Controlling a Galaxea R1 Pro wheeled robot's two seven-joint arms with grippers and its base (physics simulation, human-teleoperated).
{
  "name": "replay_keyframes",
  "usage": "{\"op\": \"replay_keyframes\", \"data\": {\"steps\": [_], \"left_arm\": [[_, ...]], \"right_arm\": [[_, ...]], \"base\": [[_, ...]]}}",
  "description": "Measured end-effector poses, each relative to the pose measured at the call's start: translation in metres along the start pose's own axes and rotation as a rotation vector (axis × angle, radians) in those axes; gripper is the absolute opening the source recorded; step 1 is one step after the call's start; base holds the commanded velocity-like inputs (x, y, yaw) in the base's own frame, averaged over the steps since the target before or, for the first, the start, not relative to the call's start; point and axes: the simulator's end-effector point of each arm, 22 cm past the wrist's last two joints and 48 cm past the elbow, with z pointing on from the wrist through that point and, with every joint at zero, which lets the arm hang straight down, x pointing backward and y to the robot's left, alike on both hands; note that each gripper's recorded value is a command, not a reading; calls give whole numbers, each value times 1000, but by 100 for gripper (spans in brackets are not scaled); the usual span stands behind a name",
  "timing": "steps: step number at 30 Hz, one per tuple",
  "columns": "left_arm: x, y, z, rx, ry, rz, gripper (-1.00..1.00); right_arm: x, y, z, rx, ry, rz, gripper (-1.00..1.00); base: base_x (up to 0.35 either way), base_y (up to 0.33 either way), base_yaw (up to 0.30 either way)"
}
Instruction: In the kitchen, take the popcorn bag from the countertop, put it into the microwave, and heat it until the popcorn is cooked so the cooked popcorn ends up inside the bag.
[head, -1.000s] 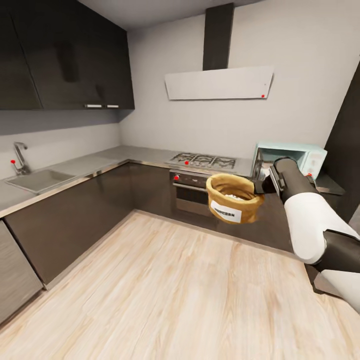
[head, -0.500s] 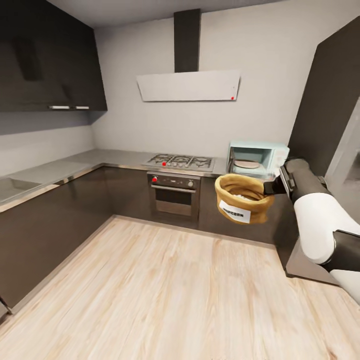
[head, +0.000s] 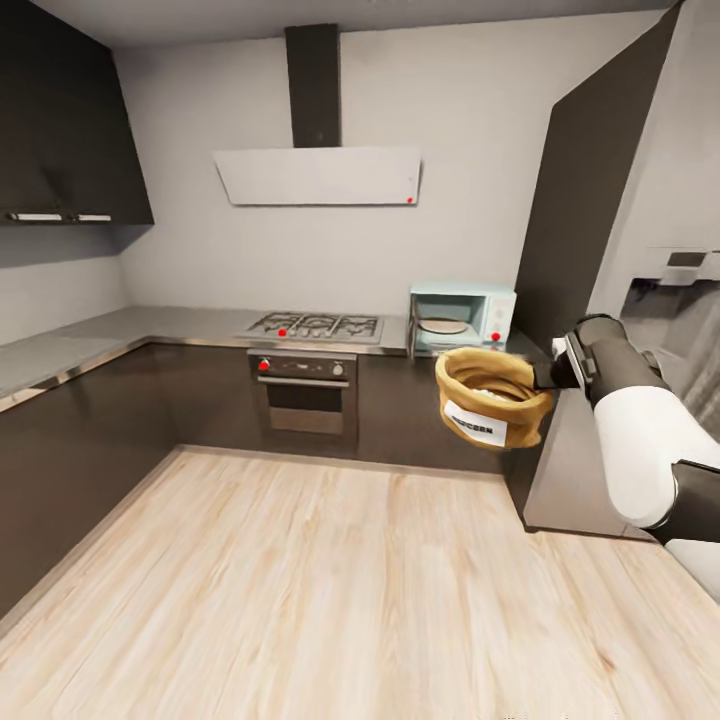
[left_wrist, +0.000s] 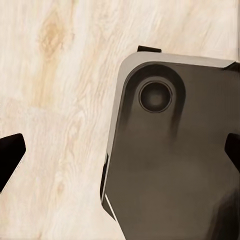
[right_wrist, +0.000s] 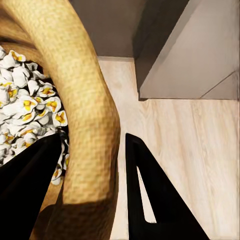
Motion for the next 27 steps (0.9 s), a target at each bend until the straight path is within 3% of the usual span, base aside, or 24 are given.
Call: {"op": "replay_keyframes", "data": {"steps": [11,18,27], "left_arm": [[-1,1,0,-8,3,-20,100],[-1,-1,0,3,1,-19,100],[1,1,0,-4,8,-21,100]], "right_arm": [[-1,-5,-4,6,-5,4,-100],[-2,-4,-4,4,-5,3,-100],[-1,-3,-5,-2,-5,3,-100]], "base": [[0,0,-265],[31,0,-21],[305,0,0]]}}
